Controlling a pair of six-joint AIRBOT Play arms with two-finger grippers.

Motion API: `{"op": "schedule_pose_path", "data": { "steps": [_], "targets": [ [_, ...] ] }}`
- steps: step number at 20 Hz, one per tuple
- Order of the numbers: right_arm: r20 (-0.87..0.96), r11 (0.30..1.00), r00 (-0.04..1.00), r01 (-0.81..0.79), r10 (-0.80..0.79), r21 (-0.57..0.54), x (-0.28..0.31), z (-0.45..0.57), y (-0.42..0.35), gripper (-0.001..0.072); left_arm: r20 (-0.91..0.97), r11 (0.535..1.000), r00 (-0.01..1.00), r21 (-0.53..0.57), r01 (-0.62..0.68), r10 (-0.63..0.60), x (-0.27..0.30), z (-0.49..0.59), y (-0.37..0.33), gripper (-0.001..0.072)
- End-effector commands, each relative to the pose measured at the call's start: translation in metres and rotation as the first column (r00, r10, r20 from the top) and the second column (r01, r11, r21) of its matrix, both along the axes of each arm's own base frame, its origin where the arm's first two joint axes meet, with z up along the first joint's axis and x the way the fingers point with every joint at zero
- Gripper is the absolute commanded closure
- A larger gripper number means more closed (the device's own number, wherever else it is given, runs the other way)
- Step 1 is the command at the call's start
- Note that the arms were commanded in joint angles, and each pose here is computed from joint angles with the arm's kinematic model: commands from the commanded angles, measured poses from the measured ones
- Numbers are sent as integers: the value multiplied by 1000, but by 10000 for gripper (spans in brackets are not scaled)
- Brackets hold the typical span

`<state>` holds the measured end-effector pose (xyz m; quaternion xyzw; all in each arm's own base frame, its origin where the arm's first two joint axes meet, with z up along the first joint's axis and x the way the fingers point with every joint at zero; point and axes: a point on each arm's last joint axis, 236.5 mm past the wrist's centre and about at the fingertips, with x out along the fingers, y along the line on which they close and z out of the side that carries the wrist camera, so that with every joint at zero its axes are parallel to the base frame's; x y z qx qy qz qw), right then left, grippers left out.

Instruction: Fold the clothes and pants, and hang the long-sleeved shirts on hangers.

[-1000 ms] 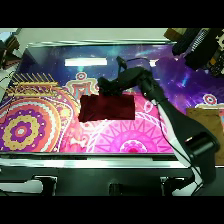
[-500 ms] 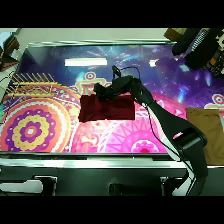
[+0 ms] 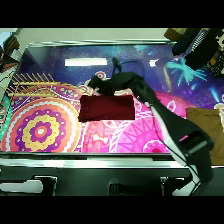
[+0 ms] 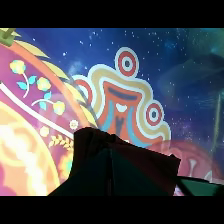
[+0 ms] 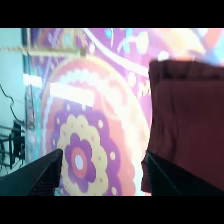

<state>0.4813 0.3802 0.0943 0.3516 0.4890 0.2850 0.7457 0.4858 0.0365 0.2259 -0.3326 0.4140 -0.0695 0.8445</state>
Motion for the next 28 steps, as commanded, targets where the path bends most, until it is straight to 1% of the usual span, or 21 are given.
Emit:
{"op": "schedule_pose_path", "data": {
  "steps": [1, 3, 4, 6, 7, 8, 10, 13, 15, 17, 18, 22, 23, 24, 25, 26, 27, 28],
  "targets": [
    [60, 995, 998, 40, -35, -94, 20, 31, -93, 120, 1, 1000, 1000, 1, 0, 0, 0, 0, 0, 693],
    [18, 975, 998, 59, -57, -214, 26, 15, -176, 122, 1, 1000, 1000, 2, -1, 1, 0, 0, 0, 693],
    [-8, 967, 997, 68, -72, -247, 28, 4, -214, 122, 1, 1000, 1000, 2, 0, 0, 0, 0, 0, 693],
    [-59, 959, 992, 92, -112, -268, 27, -21, -267, 122, 11, 1000, 1000, 19, 18, -19, 0, 0, 0, 693],
    [-90, 962, 988, 95, -122, -257, 24, -36, -283, 122, 18, 999, 999, 31, 32, -33, 0, 0, -1, 693],
    [-131, 970, 984, 91, -123, -224, 19, -54, -290, 123, 22, 998, 999, 38, 42, -43, 0, 0, -2, 693],
    [-203, 987, 976, 47, -79, -154, 4, -90, -282, 123, 26, 998, 998, 46, 50, -51, 0, 0, -3, 693],
    [-281, 997, 959, -38, 17, -69, -19, -134, -250, 125, 28, 998, 998, 48, 50, -51, 1, 0, -2, 693],
    [-320, 996, 945, -82, 64, -44, -30, -157, -231, 125, 30, 998, 998, 48, 48, -50, 1, 0, -2, 693],
    [-335, 994, 937, -109, 96, -18, -33, -169, -212, 148, 25, 998, 998, 45, 49, -51, 2, -3, -2, 693],
    [-335, 993, 937, -114, 103, -14, -33, -174, -205, 169, 22, 998, 998, 44, 50, -51, 3, -4, -2, 693],
    [-339, 992, 935, -120, 103, -31, -33, -191, -186, 180, 17, 998, 999, 42, 50, -51, 4, -7, -2, 693],
    [-338, 992, 936, -117, 98, -36, -32, -195, -184, 231, 17, 998, 999, 42, 50, -51, 4, -7, -2, 693],
    [-334, 992, 937, -117, 97, -39, -31, -196, -181, 333, 17, 998, 999, 42, 50, -51, 4, -7, -2, 693],
    [-327, 993, 940, -109, 92, -34, -29, -194, -178, 481, 17, 998, 999, 42, 50, -51, 4, -7, -2, 693],
    [-316, 995, 945, -97, 86, -20, -25, -190, -176, 605, 17, 998, 999, 42, 50, -51, 4, -7, -2, 693],
    [-296, 997, 953, -77, 71, -6, -19, -181, -174, 682, 17, 998, 999, 42, 50, -51, 4, -7, -2, 692],
    [-264, 999, 963, -52, 51, 2, -9, -169, -175, 681, 17, 998, 999, 42, 50, -51, 4, -7, -2, 692]
  ]
}}
